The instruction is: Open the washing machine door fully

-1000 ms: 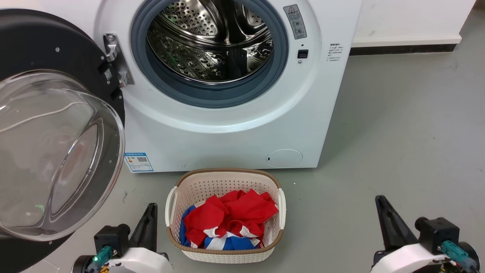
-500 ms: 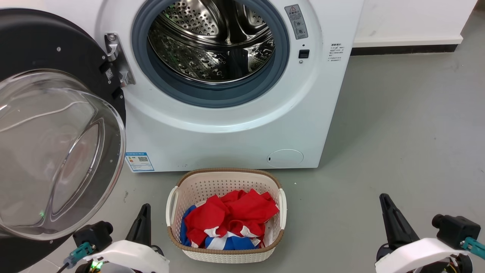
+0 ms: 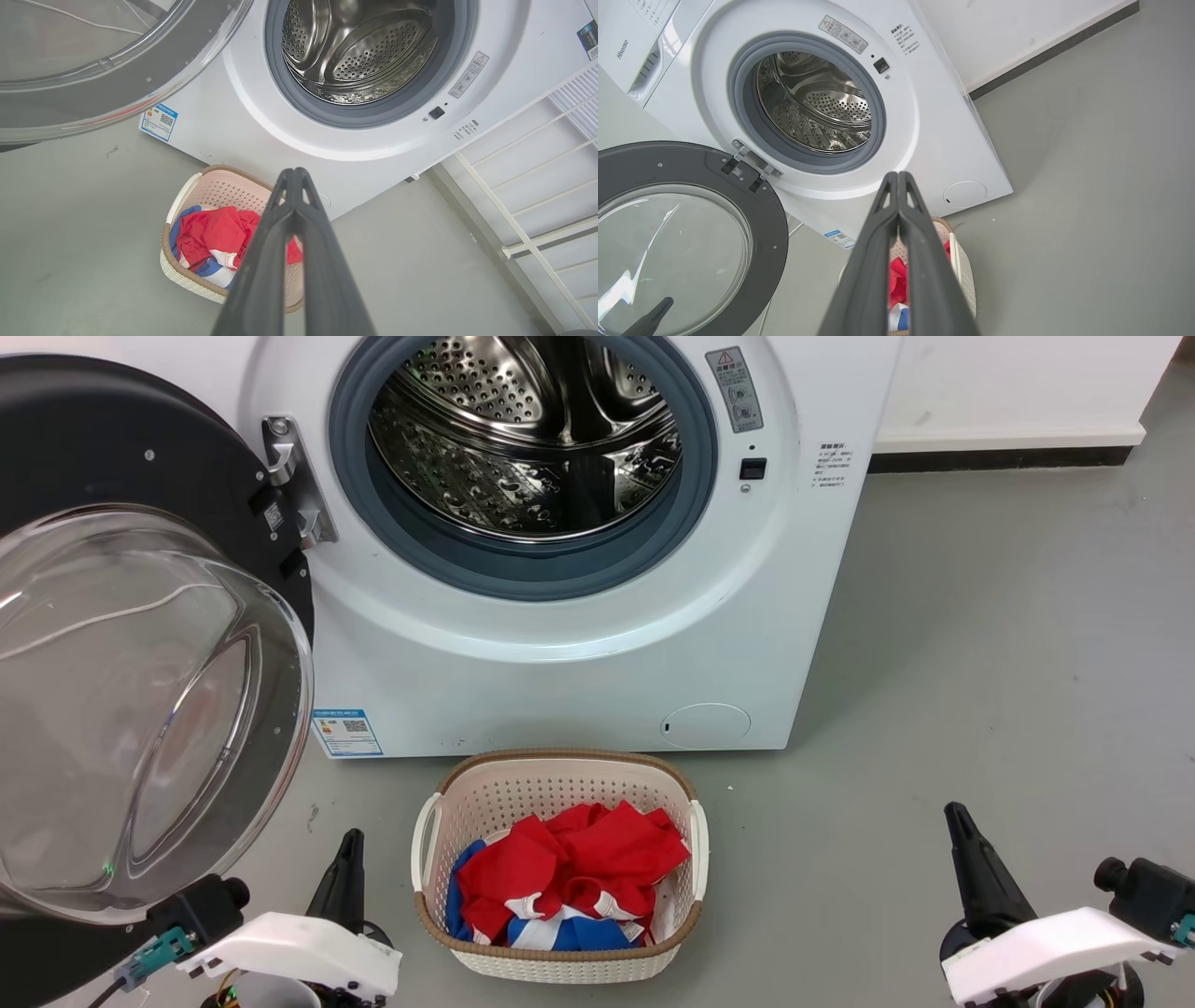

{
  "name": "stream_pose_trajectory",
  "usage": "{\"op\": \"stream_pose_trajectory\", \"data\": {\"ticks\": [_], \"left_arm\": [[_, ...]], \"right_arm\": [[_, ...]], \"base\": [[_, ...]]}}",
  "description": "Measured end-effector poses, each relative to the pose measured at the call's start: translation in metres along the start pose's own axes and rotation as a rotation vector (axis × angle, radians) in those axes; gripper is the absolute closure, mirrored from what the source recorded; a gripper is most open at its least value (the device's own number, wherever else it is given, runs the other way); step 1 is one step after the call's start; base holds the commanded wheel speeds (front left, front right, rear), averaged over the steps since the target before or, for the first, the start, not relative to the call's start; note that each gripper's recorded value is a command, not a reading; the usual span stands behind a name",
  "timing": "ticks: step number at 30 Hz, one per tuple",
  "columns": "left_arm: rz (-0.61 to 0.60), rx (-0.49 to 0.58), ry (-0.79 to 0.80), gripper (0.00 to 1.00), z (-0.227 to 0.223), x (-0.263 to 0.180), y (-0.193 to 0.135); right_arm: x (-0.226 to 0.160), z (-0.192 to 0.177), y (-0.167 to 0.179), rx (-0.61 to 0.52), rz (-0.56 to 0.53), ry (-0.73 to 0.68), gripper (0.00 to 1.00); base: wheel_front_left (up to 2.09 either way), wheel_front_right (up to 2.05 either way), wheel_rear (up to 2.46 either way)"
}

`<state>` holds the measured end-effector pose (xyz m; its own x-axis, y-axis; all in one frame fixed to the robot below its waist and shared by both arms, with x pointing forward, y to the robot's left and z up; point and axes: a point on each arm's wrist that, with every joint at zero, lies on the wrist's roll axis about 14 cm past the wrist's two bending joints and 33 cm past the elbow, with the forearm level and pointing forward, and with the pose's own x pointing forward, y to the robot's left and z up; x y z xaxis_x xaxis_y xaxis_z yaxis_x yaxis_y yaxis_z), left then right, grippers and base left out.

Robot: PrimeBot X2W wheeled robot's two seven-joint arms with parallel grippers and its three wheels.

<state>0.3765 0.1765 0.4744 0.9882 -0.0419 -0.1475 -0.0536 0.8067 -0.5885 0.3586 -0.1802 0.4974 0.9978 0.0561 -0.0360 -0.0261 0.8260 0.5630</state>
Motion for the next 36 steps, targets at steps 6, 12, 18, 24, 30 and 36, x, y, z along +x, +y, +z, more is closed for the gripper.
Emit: {"op": "stream_pose_trajectory", "data": {"ticks": [6,12,18,24,30,36], "left_arm": [[0.001,-0.085,0.004,1.0,0.001,0.001,0.001],[0.004,-0.17,0.004,1.0,0.002,0.001,0.002],[0.005,-0.246,-0.001,1.0,0.005,0.002,0.003],[-0.004,-0.342,-0.008,1.0,0.009,0.004,0.002],[-0.011,-0.413,-0.013,1.0,0.011,0.004,0.001],[-0.015,-0.473,-0.018,1.0,0.013,0.004,0.002]], "right_arm": [[0.003,0.002,-0.002,0.089,-0.005,-0.005,1.0],[0.005,0.003,-0.003,0.174,-0.01,-0.01,1.0],[0.007,0.004,-0.005,0.251,-0.015,-0.013,1.0],[0.009,0.006,-0.007,0.352,-0.019,-0.019,1.0],[0.011,0.007,-0.008,0.421,-0.021,-0.022,1.0],[0.013,0.009,-0.008,0.485,-0.019,-0.027,1.0]], "base": [[0.0,0.0,0.0],[0.0,0.0,0.0],[0.0,0.0,0.0],[0.0,0.0,0.0],[0.0,0.0,0.0],[0.0,0.0,0.0]]}}
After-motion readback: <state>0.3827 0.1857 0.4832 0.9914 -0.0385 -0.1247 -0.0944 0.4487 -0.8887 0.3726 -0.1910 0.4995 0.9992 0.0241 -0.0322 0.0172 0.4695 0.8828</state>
